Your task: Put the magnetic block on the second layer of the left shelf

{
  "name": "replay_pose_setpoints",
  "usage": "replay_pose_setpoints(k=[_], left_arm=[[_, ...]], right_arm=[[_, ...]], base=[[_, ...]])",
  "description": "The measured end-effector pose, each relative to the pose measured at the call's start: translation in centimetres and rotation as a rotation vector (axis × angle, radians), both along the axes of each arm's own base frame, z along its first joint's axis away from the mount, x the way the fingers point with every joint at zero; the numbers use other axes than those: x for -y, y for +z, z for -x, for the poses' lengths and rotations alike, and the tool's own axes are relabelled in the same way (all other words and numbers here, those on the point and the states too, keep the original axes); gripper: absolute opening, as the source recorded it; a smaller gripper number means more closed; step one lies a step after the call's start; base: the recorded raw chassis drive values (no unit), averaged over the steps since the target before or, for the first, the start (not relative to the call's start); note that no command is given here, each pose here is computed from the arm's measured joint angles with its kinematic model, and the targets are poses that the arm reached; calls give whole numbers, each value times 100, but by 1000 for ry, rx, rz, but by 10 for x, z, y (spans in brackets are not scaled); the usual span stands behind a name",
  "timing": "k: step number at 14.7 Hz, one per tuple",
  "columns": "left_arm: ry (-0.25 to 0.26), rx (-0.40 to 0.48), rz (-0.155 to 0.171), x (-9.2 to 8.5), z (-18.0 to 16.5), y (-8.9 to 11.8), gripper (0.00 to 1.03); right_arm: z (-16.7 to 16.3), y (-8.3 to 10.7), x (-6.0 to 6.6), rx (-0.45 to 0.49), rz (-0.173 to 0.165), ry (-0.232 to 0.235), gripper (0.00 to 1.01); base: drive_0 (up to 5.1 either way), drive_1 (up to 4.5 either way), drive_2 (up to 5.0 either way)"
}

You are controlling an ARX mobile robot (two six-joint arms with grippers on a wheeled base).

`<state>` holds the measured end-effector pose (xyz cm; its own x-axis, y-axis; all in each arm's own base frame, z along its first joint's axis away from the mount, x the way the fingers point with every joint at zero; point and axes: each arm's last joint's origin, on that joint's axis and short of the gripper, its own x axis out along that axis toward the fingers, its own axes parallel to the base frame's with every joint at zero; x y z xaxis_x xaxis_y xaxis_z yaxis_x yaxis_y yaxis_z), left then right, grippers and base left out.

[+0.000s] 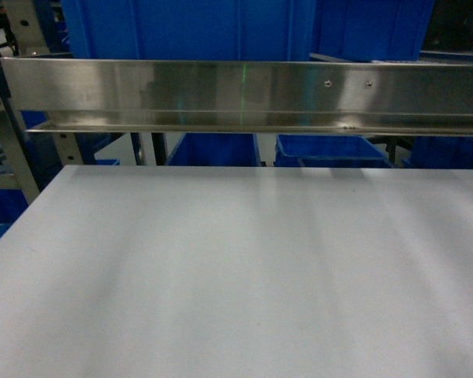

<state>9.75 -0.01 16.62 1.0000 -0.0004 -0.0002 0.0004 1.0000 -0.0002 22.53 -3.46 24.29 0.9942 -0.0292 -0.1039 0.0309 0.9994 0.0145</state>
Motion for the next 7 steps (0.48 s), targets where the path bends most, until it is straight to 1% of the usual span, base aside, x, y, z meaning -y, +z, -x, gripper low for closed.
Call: replay_pose_setpoints(k=[7], left_arm=[[-1,2,0,0,0,0,98]], right_arm=[[0,-1,0,-5,-1,2,34]], base=[[-492,245,245]])
